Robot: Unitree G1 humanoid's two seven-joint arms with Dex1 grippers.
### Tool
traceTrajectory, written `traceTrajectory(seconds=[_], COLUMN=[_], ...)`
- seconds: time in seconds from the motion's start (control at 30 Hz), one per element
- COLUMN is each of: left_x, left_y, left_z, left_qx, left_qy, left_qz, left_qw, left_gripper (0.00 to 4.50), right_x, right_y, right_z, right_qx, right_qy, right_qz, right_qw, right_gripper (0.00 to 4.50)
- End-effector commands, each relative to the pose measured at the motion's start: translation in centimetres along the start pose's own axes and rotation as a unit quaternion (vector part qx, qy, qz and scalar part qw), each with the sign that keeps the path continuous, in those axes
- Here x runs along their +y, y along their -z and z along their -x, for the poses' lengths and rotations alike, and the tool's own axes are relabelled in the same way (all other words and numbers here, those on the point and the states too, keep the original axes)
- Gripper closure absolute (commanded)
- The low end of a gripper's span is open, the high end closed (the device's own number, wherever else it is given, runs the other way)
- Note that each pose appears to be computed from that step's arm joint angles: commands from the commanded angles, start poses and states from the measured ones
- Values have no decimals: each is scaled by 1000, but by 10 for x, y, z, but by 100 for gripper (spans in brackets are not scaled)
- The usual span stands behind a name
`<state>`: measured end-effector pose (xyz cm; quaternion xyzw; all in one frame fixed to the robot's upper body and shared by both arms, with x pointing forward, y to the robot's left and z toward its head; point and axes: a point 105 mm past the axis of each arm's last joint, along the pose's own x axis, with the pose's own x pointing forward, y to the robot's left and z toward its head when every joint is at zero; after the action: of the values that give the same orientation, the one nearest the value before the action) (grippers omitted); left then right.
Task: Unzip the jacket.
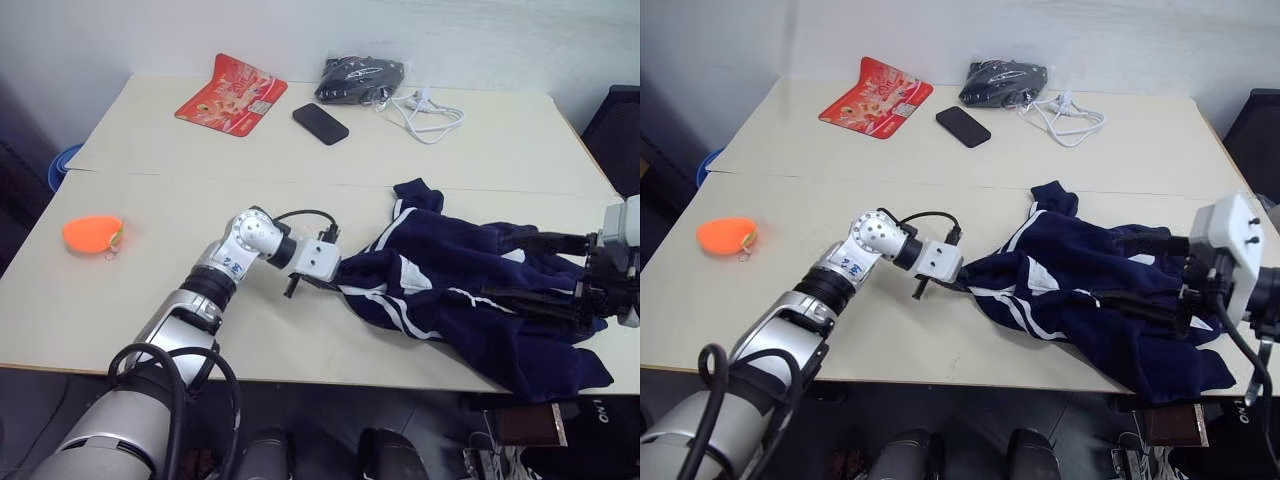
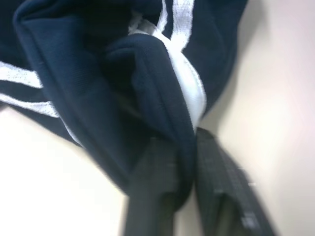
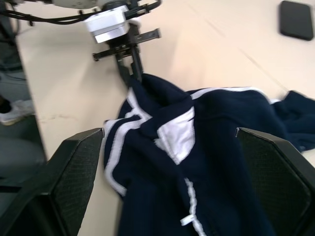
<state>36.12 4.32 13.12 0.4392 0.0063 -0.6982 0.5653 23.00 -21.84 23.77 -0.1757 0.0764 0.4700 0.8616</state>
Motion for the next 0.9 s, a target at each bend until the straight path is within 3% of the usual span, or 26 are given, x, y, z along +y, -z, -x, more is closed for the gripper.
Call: traceTrajectory(seconds=[0.03, 0.23, 0.37, 0.7, 0.8, 0.9], left_x=[1, -1, -18, -52, -46, -45], left_y=[1, 22, 38, 88, 88, 70], left_z=[13, 42, 76, 160, 167, 157], left_qx=[-2, 24, 43, 163, 156, 91], left_qy=[-20, -88, -124, -222, -245, -237], left_qz=[-1, 45, 87, 150, 155, 176], left_qw=[1000, 995, 988, 950, 944, 951], left_gripper=[448, 448, 448, 448, 448, 448], right_x=[4, 2, 7, 6, 1, -8], right_y=[-12, -13, -8, 5, 11, 23], right_z=[6, 7, 6, -3, -9, -13], right_qx=[-3, -5, 5, 26, 37, 68], right_qy=[-5, -11, -32, -57, -53, -40], right_qz=[27, 24, 18, 24, 41, 74], right_qw=[1000, 1000, 999, 998, 997, 994], right_gripper=[0, 0, 0, 0, 0, 0])
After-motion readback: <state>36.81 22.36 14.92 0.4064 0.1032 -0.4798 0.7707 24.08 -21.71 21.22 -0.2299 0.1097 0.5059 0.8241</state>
